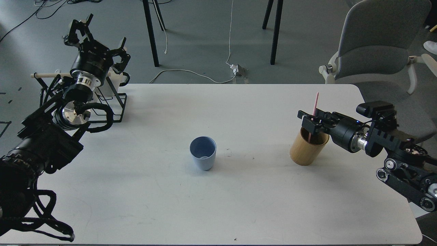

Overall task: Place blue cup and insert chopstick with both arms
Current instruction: 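Grasp the red straw in the tan cup with the right gripper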

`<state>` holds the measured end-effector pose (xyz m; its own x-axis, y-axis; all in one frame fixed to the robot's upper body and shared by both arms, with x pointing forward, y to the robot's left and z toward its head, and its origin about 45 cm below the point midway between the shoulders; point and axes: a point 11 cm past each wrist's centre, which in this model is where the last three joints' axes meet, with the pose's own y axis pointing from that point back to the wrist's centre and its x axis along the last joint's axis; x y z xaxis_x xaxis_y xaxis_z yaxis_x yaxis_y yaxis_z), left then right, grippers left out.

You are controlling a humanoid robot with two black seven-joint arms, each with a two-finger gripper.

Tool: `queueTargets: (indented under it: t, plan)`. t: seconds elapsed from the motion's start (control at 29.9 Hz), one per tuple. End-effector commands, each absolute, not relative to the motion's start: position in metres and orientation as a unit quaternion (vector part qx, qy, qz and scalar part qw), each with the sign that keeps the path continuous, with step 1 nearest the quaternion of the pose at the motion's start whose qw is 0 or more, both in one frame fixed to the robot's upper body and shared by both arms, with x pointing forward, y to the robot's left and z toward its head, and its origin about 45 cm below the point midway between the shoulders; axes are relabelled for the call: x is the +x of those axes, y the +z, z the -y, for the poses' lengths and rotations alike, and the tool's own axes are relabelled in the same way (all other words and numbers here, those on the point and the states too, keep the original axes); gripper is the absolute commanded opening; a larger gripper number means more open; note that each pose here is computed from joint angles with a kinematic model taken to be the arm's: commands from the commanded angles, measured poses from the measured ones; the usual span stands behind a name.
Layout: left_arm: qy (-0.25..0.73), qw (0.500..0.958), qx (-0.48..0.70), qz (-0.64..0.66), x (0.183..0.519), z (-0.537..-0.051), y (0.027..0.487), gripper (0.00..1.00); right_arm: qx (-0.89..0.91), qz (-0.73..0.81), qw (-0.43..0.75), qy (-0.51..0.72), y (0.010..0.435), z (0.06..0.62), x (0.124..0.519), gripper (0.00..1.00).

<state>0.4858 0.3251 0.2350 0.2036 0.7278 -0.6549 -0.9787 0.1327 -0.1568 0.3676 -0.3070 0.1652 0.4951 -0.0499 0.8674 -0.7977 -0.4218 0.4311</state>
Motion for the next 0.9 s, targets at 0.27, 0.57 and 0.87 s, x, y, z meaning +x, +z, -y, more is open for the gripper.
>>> queueTargets:
  t: [0.27, 0.57, 0.87]
  plan:
    - [0.591, 0.721, -0.289, -0.218, 0.486, -0.323, 0.236, 1.00, 0.720, 0.272, 0.471, 0.430, 0.164, 0.314, 0.367, 0.22]
    - [0.591, 0.722, -0.288, -0.217, 0.486, -0.324, 0.236, 1.00, 0.716, 0.274, 0.474, 0.434, 0.169, 0.321, 0.367, 0.00]
    - [0.598, 0.719, -0.285, -0.210, 0.485, -0.336, 0.239, 1.00, 0.703, 0.284, 0.458, 0.464, 0.212, 0.331, 0.365, 0.00]
